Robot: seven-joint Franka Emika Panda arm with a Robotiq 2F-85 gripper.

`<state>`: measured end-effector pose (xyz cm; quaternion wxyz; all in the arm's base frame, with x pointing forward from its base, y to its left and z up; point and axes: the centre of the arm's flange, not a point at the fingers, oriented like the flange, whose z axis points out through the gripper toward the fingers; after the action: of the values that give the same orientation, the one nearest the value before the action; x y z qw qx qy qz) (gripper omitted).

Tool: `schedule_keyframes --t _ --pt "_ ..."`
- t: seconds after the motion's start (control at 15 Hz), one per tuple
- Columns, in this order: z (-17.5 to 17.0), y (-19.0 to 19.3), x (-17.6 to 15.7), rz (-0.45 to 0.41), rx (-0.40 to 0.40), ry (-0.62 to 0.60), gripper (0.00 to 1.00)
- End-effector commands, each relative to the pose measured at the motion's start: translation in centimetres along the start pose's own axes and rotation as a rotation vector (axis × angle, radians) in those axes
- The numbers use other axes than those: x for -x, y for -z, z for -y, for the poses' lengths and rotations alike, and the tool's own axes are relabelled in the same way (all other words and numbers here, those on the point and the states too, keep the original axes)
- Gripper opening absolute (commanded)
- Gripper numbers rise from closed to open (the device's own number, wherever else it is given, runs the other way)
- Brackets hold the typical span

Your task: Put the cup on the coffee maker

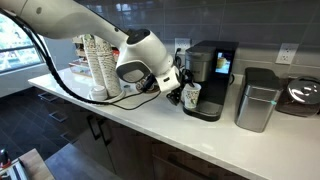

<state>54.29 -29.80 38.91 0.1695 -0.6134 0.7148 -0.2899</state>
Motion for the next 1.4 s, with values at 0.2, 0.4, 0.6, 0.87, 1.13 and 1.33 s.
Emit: schedule_keyframes --t 0.2,0.4,0.6,0.87,1.13,1.33 --pt "-2.9 6.4 -0.4 0.102 0.011 0.307 1.0" --pt "-4.3 8.2 -0.5 0.144 0.02 0.467 1.0" --pt "-5.8 9.5 -0.6 0.188 0.032 0.599 1.0" --pt "-7.0 10.9 -0.8 0.229 0.014 0.75 1.0" --pt "-7.8 12.1 -1.0 0.246 -0.013 0.838 1.0" --pt "-8.4 12.7 -1.4 0.243 -0.022 0.876 1.0"
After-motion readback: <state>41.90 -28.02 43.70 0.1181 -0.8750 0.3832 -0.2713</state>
